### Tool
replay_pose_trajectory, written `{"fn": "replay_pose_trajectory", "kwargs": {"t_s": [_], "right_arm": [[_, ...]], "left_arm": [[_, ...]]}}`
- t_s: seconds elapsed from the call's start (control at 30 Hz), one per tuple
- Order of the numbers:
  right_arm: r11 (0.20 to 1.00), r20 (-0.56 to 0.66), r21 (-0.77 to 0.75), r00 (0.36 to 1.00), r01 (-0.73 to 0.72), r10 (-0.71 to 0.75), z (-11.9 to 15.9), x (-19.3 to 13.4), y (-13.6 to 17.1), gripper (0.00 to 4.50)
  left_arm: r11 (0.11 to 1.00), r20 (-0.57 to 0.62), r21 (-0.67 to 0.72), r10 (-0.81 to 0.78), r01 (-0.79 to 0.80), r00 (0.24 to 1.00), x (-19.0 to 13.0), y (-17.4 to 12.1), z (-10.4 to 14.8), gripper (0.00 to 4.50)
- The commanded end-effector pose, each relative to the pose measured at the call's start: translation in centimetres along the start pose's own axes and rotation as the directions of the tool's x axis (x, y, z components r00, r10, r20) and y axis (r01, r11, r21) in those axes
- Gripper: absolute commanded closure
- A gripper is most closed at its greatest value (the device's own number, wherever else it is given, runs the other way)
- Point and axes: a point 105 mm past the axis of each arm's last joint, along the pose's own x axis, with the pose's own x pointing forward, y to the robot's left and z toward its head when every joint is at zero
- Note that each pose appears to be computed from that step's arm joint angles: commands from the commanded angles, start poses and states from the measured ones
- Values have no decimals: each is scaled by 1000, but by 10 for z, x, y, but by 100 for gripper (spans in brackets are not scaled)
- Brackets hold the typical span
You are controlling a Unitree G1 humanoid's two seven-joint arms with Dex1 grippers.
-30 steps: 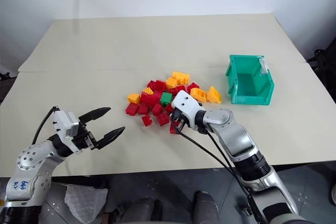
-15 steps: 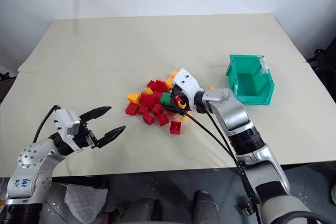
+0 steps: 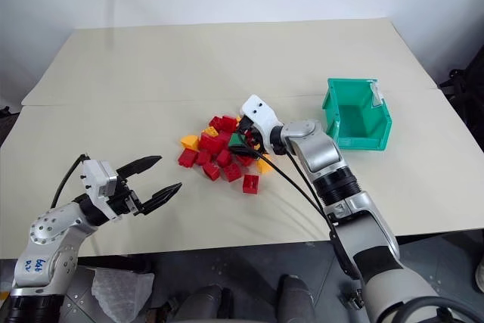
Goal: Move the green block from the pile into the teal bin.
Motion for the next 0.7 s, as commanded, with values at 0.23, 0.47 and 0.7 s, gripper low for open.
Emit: {"fn": "replay_pose_trajectory", "kwargs": {"t_s": [0.23,0.47,0.7], "right_arm": [[995,15,-64,997,-71,72,8,-4,11,340],[997,49,-60,998,-37,40,13,-8,5,340],[1000,76,-20,997,-19,20,18,-11,-2,340]], "left_arm": [[999,36,40,8,-9,999,0,1,13,0],[999,41,41,8,-10,999,2,2,13,0],[999,39,40,9,-11,999,2,2,13,0]]}}
